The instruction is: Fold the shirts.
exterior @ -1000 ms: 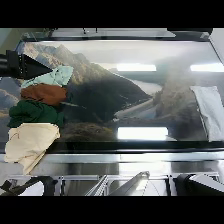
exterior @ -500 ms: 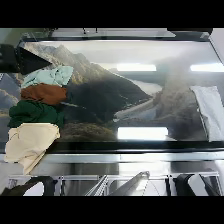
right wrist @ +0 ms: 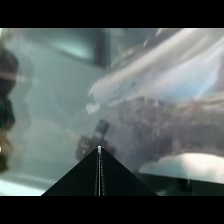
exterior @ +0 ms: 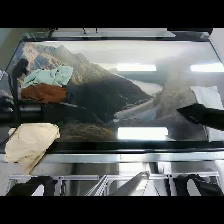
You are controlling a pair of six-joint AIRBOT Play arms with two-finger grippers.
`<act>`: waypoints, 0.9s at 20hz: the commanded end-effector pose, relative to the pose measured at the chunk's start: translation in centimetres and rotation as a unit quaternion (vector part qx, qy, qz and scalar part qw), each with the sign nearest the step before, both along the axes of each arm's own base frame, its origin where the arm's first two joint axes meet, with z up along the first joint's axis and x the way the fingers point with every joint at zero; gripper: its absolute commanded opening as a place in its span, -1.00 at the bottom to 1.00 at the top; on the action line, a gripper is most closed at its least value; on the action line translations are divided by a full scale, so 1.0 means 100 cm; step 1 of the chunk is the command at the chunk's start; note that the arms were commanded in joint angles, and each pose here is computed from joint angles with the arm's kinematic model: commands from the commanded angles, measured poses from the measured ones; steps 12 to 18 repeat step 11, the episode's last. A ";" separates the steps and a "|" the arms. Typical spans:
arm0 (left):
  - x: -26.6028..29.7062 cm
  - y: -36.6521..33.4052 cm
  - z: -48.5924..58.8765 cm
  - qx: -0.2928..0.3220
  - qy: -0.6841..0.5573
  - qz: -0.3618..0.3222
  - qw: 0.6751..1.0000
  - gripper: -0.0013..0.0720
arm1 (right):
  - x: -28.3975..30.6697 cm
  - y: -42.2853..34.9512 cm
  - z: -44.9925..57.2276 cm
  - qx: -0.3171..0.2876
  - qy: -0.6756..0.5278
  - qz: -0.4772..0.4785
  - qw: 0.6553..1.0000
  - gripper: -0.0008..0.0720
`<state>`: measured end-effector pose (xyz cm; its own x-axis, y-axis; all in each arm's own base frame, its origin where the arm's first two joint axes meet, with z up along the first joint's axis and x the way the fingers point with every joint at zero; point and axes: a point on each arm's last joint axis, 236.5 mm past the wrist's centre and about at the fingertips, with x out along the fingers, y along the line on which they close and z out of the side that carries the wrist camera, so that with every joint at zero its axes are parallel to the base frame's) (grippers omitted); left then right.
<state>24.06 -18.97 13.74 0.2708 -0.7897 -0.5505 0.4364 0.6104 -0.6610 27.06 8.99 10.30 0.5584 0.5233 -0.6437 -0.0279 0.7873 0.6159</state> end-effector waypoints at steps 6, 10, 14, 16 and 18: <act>-0.012 -0.002 -0.002 -0.006 -0.018 0.020 1.000 -0.94 | -0.009 0.026 -0.021 0.026 0.052 0.050 0.997 -0.93; -0.010 -0.001 -0.002 -0.007 -0.021 0.025 0.999 -0.94 | -0.009 0.026 -0.021 0.026 0.052 0.050 0.997 -0.93; -0.010 -0.001 -0.002 -0.007 -0.021 0.024 0.999 -0.94 | -0.009 0.026 -0.021 0.026 0.052 0.050 0.997 -0.93; -0.010 -0.001 -0.002 -0.007 -0.021 0.024 0.999 -0.94 | -0.009 0.026 -0.021 0.026 0.052 0.050 0.997 -0.93; -0.010 -0.001 -0.002 -0.007 -0.021 0.024 0.999 -0.94 | -0.009 0.026 -0.021 0.026 0.052 0.050 0.997 -0.93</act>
